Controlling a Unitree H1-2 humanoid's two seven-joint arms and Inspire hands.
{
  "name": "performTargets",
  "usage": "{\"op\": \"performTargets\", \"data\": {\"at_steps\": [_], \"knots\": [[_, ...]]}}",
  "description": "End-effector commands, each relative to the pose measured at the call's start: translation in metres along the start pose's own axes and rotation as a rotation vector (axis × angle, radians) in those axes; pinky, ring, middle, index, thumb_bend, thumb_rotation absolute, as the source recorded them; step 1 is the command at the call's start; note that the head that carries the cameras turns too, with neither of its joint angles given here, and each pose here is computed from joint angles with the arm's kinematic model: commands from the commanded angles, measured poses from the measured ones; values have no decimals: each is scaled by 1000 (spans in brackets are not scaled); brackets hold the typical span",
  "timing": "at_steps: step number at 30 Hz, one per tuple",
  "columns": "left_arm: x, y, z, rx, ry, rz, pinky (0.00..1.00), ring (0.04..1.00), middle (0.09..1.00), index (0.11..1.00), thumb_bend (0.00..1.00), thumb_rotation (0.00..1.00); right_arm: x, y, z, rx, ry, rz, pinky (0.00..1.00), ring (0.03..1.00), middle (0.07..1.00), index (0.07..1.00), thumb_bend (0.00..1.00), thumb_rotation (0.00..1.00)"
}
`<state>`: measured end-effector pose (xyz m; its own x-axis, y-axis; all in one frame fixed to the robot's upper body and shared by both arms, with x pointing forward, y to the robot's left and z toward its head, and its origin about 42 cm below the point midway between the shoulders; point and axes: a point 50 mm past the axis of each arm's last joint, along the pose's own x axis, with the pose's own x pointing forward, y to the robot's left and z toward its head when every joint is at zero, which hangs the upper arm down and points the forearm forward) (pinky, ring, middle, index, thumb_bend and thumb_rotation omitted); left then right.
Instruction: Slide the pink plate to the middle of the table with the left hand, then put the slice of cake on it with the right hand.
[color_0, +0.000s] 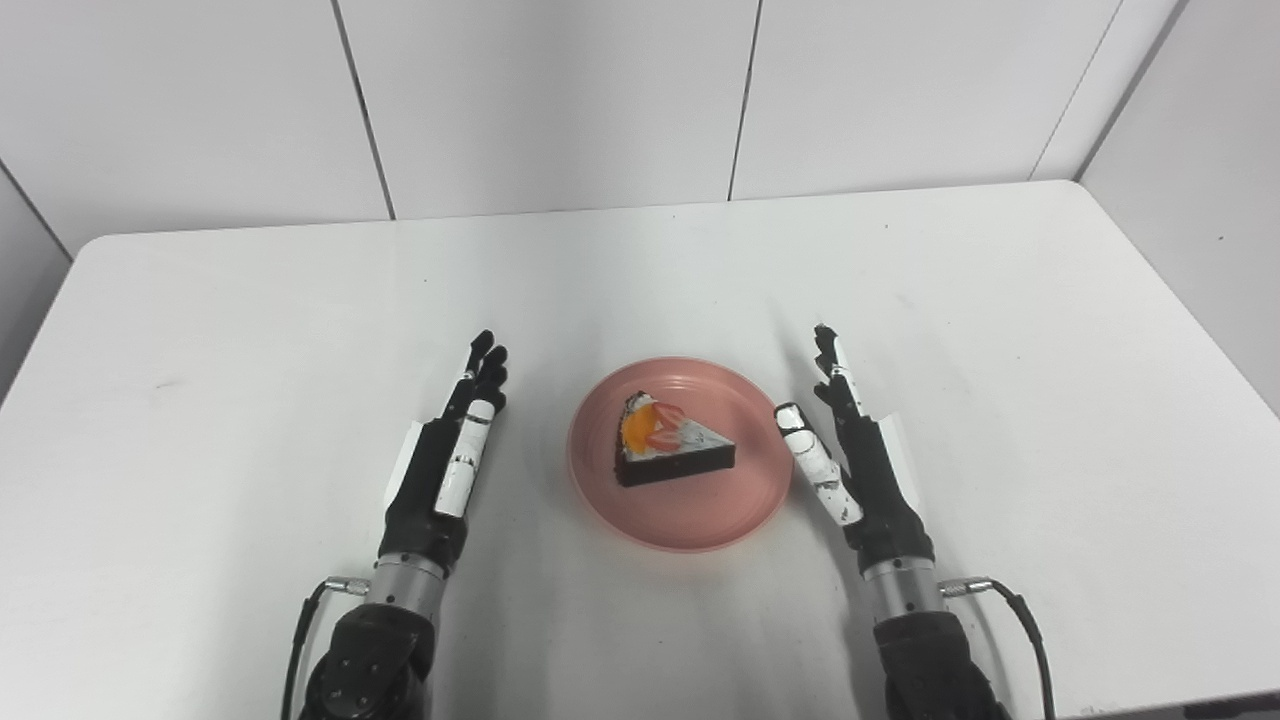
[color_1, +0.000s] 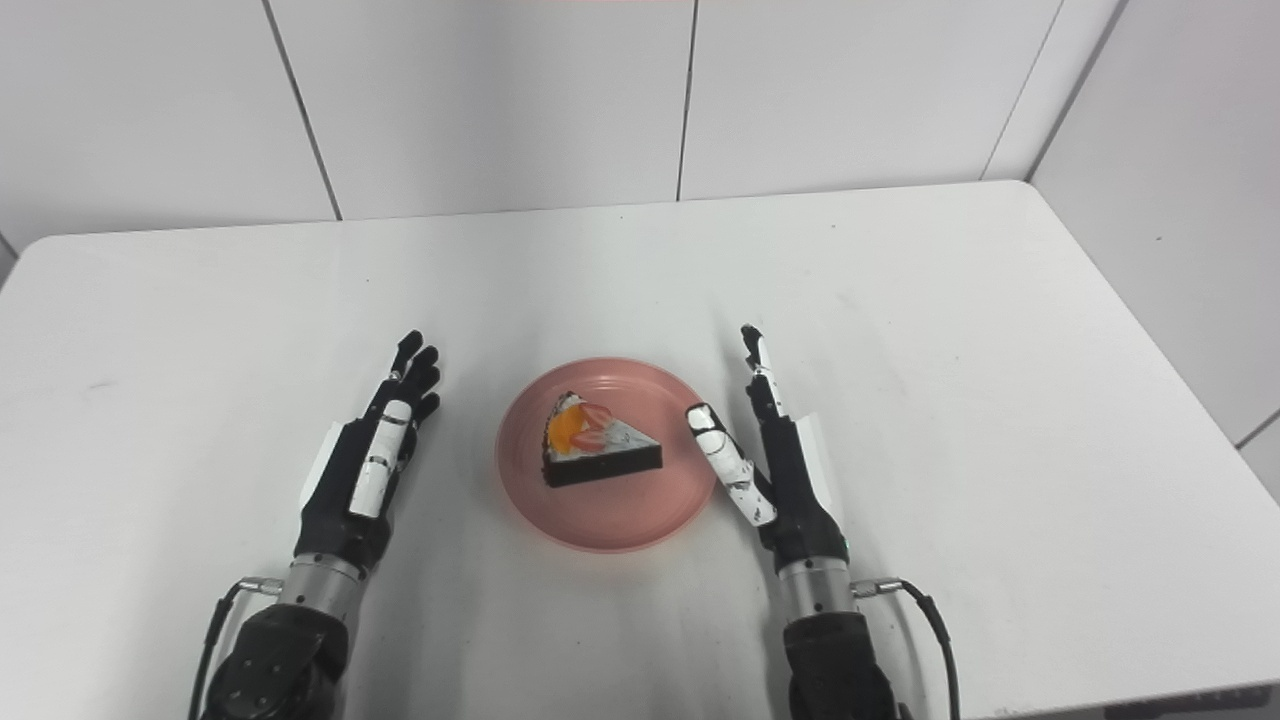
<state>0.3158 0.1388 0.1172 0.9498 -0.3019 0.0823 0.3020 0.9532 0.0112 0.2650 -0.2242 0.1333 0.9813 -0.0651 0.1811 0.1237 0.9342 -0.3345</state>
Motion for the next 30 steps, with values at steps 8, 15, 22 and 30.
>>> {"op": "performTargets", "data": {"at_steps": [8,15,22,30], "knots": [[-5,3,-12,-29,81,-24,1000,990,994,982,437,1000,10,1,5,81,-18,-6,964,983,990,983,320,1000],[-3,3,-13,-39,85,-25,995,984,993,985,437,1000,12,1,4,64,-26,-1,942,970,978,971,267,1000],[-1,3,-15,-48,86,-32,984,978,989,984,435,1000,14,2,3,49,-18,10,950,978,979,972,254,1000],[-1,4,-16,-42,86,-37,989,986,993,982,433,1000,14,3,1,27,-29,17,933,966,968,965,280,1000]]}}
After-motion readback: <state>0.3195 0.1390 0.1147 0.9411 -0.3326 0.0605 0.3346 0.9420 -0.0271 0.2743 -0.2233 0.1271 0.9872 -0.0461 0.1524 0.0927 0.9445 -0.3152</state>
